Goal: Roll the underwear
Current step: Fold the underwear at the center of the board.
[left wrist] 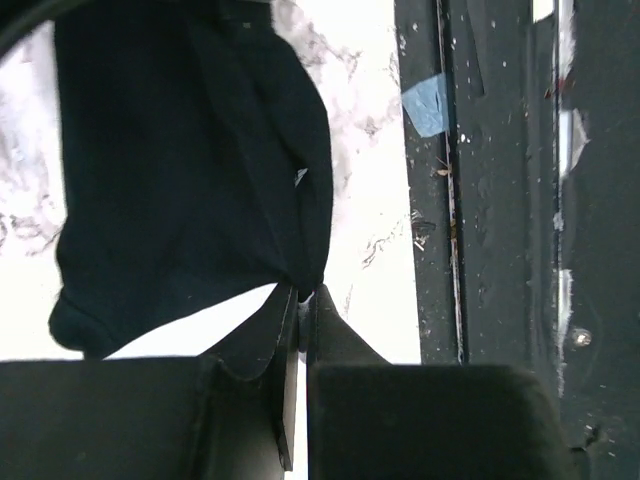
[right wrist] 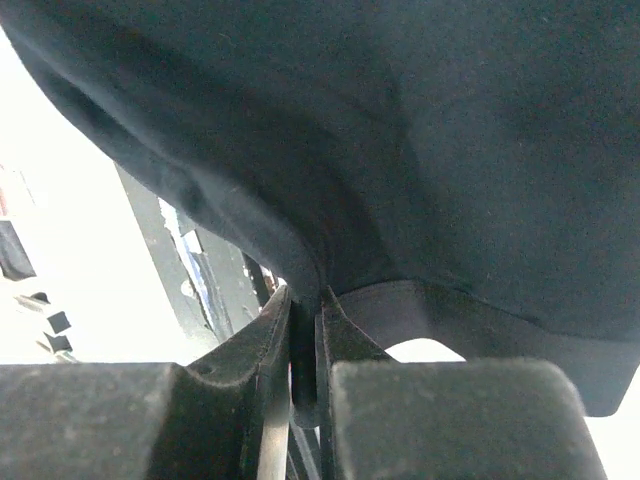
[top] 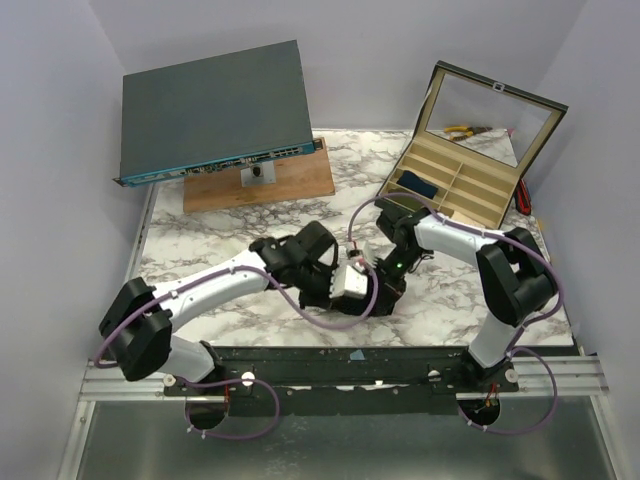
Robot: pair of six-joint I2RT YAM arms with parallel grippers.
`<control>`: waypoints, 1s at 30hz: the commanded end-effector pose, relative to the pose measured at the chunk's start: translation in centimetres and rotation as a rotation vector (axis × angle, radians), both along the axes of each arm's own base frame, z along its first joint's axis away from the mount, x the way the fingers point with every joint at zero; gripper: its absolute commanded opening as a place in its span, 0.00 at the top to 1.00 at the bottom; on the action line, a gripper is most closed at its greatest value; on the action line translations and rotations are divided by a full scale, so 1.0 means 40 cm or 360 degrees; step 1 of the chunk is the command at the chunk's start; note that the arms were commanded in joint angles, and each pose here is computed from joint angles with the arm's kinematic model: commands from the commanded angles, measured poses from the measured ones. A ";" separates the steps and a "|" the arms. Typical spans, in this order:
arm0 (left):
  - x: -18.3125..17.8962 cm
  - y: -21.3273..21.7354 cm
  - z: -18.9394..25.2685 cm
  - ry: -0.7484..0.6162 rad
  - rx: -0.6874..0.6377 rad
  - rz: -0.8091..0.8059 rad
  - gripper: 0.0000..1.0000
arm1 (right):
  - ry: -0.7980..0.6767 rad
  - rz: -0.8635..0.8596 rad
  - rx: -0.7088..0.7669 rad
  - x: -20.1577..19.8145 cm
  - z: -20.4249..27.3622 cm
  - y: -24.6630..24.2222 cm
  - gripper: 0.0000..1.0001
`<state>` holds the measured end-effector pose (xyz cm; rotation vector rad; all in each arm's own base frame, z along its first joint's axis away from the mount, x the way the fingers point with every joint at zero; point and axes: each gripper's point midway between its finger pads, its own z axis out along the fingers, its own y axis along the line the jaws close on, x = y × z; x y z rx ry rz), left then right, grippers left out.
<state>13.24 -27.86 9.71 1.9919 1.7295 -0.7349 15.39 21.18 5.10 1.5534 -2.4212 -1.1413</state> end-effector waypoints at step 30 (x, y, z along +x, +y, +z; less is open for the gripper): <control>0.345 0.015 -0.054 0.0243 0.0103 0.0808 1.00 | -0.0117 -0.0223 -0.0098 0.368 -0.022 -0.012 0.60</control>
